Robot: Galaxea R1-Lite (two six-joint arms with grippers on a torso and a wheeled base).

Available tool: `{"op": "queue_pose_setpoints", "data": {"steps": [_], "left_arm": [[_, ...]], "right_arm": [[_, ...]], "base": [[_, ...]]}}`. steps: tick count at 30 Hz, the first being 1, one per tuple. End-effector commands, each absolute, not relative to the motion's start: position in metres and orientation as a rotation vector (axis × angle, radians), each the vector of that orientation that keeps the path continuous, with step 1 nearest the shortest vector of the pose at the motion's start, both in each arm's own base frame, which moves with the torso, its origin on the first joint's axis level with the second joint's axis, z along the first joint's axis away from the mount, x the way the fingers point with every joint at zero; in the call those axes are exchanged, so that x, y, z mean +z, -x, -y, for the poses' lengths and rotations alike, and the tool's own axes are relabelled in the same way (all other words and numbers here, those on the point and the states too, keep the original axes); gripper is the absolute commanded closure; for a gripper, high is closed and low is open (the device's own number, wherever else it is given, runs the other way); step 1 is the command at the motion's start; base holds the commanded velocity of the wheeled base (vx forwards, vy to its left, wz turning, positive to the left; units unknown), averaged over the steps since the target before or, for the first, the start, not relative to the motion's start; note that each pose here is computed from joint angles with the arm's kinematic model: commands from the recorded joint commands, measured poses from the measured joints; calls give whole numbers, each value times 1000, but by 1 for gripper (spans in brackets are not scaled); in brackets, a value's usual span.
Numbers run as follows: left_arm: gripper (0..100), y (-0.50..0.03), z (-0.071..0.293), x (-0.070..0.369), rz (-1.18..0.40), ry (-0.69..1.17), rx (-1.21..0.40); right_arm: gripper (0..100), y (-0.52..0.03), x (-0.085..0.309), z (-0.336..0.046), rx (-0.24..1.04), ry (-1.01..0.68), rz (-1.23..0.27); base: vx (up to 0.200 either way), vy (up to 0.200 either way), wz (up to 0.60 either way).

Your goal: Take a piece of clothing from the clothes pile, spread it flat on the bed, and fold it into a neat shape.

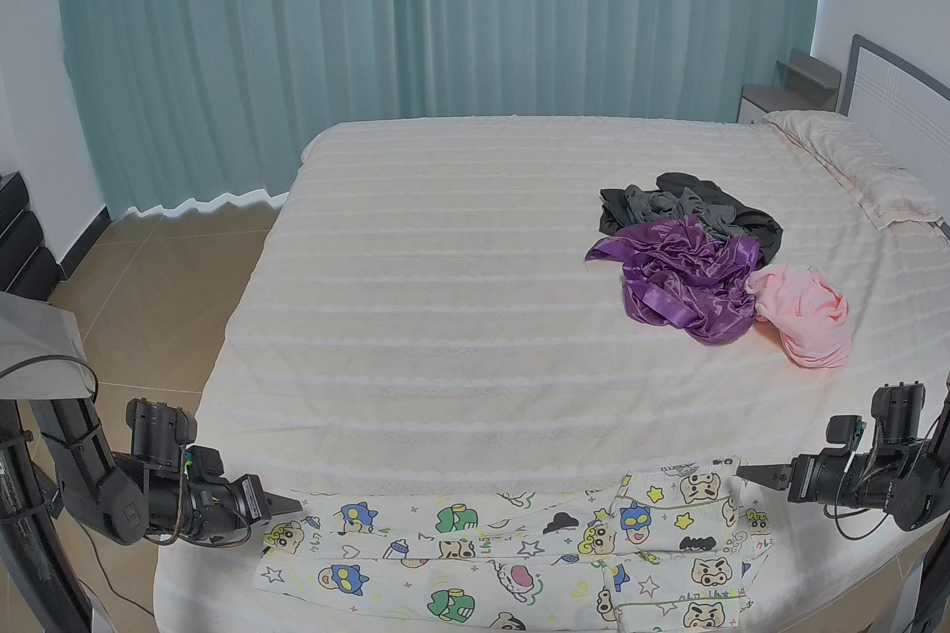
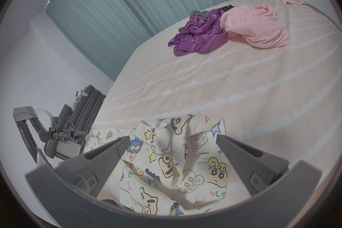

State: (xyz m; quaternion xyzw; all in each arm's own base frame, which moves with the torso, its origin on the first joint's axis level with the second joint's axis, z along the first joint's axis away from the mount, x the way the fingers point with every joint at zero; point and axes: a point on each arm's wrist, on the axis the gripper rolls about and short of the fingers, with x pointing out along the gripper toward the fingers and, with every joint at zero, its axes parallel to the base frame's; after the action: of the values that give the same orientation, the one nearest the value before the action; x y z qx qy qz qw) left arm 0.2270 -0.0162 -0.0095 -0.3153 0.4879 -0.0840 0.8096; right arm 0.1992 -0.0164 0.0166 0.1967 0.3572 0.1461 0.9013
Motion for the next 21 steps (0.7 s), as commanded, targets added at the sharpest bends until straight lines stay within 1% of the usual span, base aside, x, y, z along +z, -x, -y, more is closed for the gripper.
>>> {"op": "queue_pose_setpoints", "data": {"steps": [1, 3, 5, 7, 8, 14, 16, 19, 20, 21], "left_arm": [[100, -226, 16, -9, -1046, 675, -174], [100, -225, 15, -10, -1049, 674, -166], [100, -225, 13, -9, -1037, 661, -130], [100, -226, 13, -9, -1029, 655, -117], [100, -227, 13, -8, -1020, 653, -117], [100, -231, 13, 2, -969, 647, -137], [100, -235, 14, 9, -930, 645, -154], [100, -236, 14, 10, -920, 644, -158], [100, -236, 14, 14, -909, 644, -162], [100, -235, 14, 14, -908, 645, -164]], "right_arm": [[0, -198, 19, 17, 302, -407, -728], [0, -197, 22, 17, 299, -405, -713], [0, -197, 31, 20, 288, -411, -665], [0, -198, 36, 20, 284, -420, -641], [0, -201, 44, 19, 288, -430, -603], [0, -210, 54, 6, 322, -413, -568], [0, -216, 53, -14, 326, -373, -576], [0, -220, 53, -24, 328, -363, -579], [0, -224, 54, -40, 345, -340, -587], [0, -226, 54, -47, 354, -326, -600]], "base": [[0, 0, 0], [0, 0, 0], [0, 0, 0], [0, 0, 0], [0, 0, 0], [0, 0, 0], [0, 0, 0], [0, 0, 0], [0, 0, 0], [0, 0, 0]]}}
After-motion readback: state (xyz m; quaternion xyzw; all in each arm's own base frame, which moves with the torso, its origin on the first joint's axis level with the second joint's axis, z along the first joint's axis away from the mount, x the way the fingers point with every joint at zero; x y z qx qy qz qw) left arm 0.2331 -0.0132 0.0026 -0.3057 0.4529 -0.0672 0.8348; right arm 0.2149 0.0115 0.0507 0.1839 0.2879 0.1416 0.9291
